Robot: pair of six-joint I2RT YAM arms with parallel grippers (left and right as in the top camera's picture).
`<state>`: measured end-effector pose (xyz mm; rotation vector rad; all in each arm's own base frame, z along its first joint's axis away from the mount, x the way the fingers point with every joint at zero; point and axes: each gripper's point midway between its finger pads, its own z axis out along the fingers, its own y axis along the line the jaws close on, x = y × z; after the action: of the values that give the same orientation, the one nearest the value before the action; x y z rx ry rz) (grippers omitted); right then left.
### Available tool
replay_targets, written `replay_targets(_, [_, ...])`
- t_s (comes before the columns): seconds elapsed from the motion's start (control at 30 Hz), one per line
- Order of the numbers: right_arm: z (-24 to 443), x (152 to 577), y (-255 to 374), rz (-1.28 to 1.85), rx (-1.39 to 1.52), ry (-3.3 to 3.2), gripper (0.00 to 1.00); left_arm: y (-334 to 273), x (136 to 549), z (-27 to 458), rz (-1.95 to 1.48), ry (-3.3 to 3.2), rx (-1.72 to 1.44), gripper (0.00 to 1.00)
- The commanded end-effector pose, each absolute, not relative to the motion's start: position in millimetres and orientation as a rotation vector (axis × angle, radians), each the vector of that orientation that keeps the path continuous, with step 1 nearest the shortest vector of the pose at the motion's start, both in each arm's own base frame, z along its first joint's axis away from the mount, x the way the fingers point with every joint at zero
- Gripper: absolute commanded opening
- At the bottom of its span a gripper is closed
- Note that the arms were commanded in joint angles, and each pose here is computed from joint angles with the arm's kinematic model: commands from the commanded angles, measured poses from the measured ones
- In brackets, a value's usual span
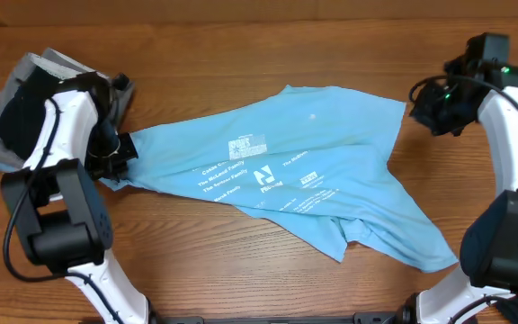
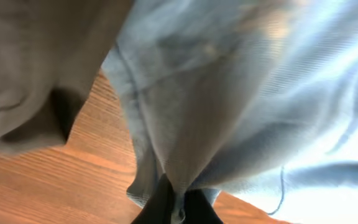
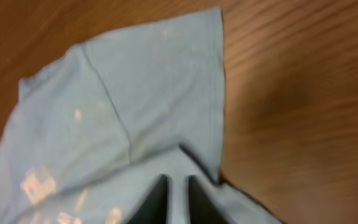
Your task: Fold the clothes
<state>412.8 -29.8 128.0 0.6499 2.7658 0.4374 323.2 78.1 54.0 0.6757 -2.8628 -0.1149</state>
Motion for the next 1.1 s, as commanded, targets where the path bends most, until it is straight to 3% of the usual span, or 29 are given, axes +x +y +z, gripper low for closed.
replay_targets(0.0, [103.7, 412.1, 4.7, 0.602, 0.657, 2.762, 0.04, 60.4, 340.2, 89.7, 0.044, -3.021, 0.558, 0.24])
replay_targets(0.07, [86.3, 413.2, 14.4, 0.626, 0.748, 2.737, 0.04, 49.3, 345.3, 101.7, 0.142, -3.076, 0.488, 0.31])
replay_targets(0.33, [15.8, 414.5, 34.5, 0.617, 1.200, 2.606, 0.04, 2.1, 351.8, 150.0, 0.450, -3.237, 0.138, 0.37])
replay_targets(0.73, [-44.4, 463.2, 112.4, 0.855, 1.303, 2.494, 0.04, -53.8, 338.8, 173.0, 0.492, -3.261, -0.232, 0.41])
replay_targets(0.93, [-39.8, 495.3, 186.9, 1.065, 1.080, 2.558, 0.04, -72.4, 345.5, 174.3, 0.498, -3.285, -0.325, 0.41])
replay_targets(1.07, [20.5, 533.9, 202.1, 1.135, 0.695, 2.485, 0.05, -76.5, 357.0, 176.9, 0.514, -3.329, -0.338, 0.47])
